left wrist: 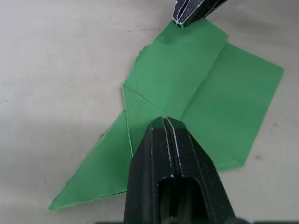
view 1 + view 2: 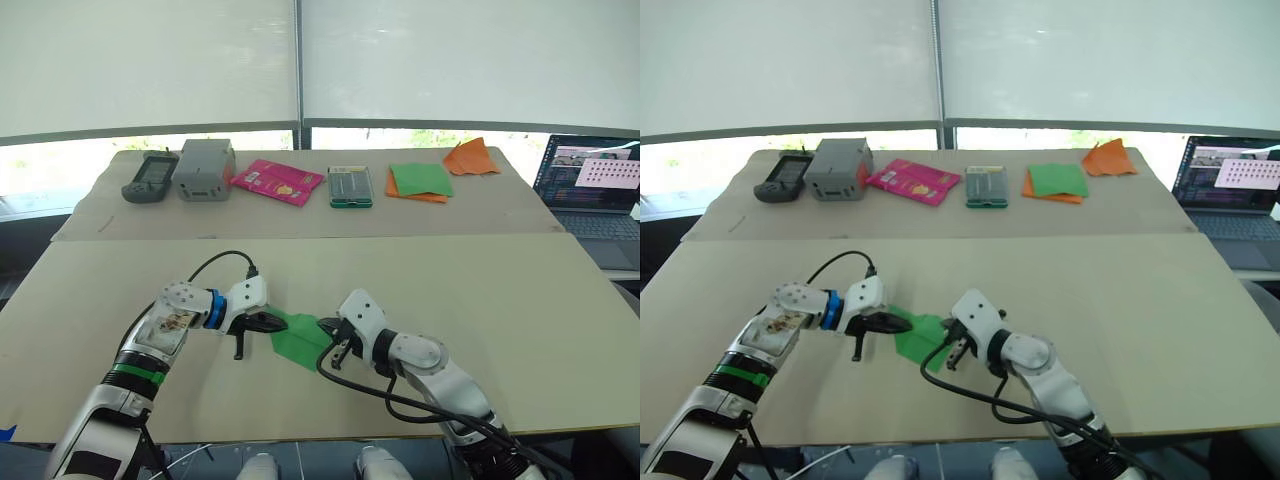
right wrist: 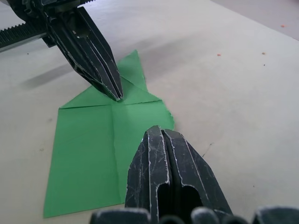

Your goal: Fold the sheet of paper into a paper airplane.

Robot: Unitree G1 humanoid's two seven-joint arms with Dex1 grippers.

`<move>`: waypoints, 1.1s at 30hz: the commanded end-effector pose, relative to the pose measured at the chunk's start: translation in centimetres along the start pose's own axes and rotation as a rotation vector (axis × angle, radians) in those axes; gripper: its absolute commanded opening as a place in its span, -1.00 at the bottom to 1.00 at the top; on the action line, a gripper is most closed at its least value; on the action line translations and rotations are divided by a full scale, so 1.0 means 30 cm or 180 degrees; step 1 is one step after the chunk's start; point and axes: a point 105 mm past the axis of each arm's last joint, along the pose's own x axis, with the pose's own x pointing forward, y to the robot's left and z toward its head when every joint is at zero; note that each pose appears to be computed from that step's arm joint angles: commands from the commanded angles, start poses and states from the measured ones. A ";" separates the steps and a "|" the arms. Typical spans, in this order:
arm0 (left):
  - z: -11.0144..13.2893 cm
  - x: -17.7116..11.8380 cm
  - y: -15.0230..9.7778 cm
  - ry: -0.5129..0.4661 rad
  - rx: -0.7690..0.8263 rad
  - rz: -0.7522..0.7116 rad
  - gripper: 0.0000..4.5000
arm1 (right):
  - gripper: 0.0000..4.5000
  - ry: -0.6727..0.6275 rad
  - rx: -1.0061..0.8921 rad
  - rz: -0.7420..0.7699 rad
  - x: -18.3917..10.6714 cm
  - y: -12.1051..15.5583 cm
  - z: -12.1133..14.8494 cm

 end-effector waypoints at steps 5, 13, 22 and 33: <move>-0.033 -0.011 -0.012 0.0115 -0.0076 0.0038 -1.00 | -0.99 0.0276 0.0104 0.0041 0.015 0.003 -0.095; 0.011 -0.044 0.000 -0.0127 -0.0143 0.0149 -1.00 | -0.99 0.0409 0.0092 0.0117 0.028 0.015 -0.129; 0.075 -0.107 -0.026 -0.0624 -0.0544 0.0129 -1.00 | -0.99 0.0399 0.0018 0.0135 0.037 0.024 -0.117; 0.081 -0.012 -0.037 -0.0526 -0.0133 0.0126 -1.00 | -0.99 0.0387 0.0036 0.0151 0.051 0.037 -0.107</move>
